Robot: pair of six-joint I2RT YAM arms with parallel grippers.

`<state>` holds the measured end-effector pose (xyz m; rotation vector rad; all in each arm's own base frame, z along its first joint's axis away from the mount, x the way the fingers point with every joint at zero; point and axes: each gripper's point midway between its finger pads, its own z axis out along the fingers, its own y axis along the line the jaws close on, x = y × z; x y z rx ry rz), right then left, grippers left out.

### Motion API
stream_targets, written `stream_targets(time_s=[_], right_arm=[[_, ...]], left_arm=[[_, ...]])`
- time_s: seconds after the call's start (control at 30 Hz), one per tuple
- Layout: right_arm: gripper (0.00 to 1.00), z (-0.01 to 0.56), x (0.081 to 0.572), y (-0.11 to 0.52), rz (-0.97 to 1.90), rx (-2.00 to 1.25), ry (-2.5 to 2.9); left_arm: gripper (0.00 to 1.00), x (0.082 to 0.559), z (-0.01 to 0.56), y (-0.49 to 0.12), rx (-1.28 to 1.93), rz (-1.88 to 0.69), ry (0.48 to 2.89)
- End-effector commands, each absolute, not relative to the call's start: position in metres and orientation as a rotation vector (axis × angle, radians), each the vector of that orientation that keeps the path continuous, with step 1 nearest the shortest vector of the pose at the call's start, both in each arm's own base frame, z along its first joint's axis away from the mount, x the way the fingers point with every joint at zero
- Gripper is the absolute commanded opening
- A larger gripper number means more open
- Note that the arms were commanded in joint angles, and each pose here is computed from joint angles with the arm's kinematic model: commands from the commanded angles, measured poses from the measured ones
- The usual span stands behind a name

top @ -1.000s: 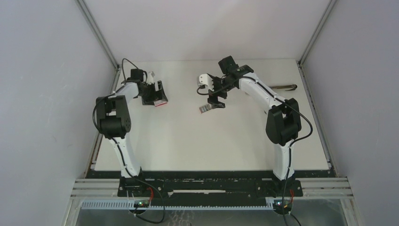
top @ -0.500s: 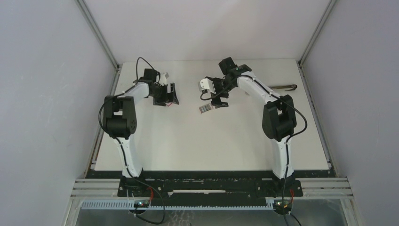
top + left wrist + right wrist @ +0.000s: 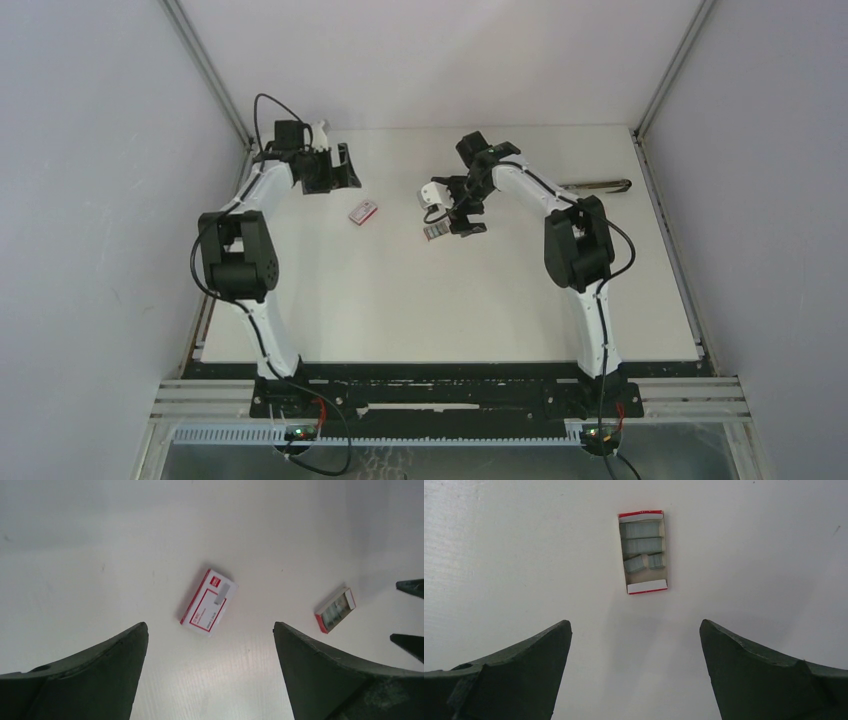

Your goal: Unload the staples from the stapler

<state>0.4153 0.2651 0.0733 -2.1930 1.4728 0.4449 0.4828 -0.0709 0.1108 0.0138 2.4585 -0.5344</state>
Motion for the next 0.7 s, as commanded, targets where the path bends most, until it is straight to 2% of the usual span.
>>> stream_targets(time_s=[0.0,0.2,0.47,0.67], right_arm=[[1.00,0.105,0.419,0.280,0.434,-2.142,1.413],[1.00,0.131,0.411,0.280,0.466,-2.039,1.473],[1.00,0.156,0.393,0.267,0.484,-1.966,1.487],[1.00,0.166,0.383,0.256,0.484,-1.948,1.476]], left_arm=[[1.00,0.505,0.107,-0.080,-0.011,-0.555,2.458],[1.00,0.517,0.087,-0.089,-0.041,-0.599,2.501],[1.00,0.504,0.068,-0.128,0.082,-0.690,2.557],[0.94,0.484,0.050,-0.146,0.189,-0.713,2.619]])
